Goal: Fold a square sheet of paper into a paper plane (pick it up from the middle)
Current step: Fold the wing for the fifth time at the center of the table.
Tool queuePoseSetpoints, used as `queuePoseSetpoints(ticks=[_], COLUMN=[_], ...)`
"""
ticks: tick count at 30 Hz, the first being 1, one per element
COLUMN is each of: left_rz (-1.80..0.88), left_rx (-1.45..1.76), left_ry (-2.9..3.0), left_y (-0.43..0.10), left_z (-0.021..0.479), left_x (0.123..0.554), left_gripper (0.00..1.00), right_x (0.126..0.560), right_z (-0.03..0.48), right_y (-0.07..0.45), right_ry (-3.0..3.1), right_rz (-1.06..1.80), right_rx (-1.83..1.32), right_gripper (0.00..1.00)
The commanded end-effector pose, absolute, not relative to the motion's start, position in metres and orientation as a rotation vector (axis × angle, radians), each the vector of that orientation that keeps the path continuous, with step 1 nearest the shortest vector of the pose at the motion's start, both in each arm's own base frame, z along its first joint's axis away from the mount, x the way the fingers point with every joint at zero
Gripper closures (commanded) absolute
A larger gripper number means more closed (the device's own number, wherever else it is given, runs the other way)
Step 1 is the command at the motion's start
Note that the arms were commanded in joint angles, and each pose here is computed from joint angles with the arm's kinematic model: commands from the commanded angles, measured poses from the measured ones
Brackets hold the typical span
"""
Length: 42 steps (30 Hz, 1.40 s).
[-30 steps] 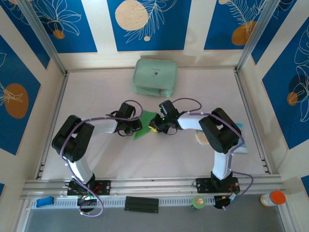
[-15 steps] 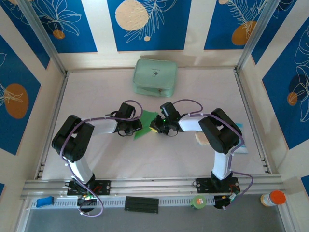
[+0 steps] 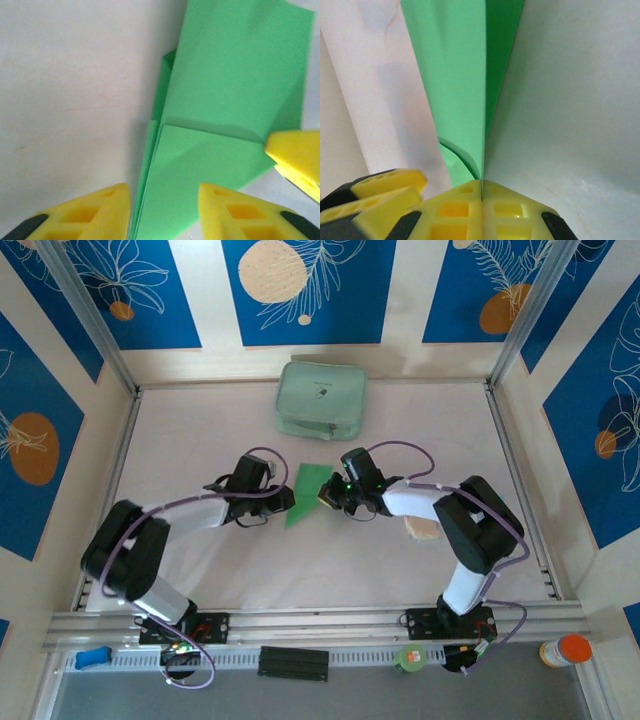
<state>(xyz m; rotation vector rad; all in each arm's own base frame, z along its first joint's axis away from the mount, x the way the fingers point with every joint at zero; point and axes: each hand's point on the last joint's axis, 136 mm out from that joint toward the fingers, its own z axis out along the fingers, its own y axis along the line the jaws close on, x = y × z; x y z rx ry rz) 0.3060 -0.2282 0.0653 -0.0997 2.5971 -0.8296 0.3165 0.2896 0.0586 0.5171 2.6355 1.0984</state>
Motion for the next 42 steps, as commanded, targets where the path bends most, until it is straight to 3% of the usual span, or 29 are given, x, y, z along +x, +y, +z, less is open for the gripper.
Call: queuePoseSetpoints(ticks=[1, 11, 24, 33, 42], left_rz=[-0.873, -0.652, -0.283, -0.19, -0.161], left_rx=[0.097, 0.667, 1.286, 1.283, 1.261], left_ry=[2.463, 2.112, 1.793, 1.696, 1.683], left_y=[-0.237, -0.272, -0.319, -0.324, -0.32], left_z=[0.089, 0.106, 0.069, 0.056, 0.048], left_x=[0.301, 0.278, 0.268, 0.279, 0.282], left_gripper=[0.54, 0.37, 0.36, 0.59, 0.69], right_x=[0.31, 0.302, 0.303, 0.303, 0.303], right_z=[0.058, 0.067, 0.075, 0.077, 0.078], right_y=[0.27, 0.256, 0.254, 0.253, 0.25], right_ry=[2.647, 2.698, 2.716, 2.729, 2.729], right_rz=[0.996, 0.931, 1.002, 1.04, 1.047], right_rx=[0.572, 0.773, 0.912, 0.928, 0.949], right_gripper=[0.99, 1.0, 1.0, 1.0, 1.0])
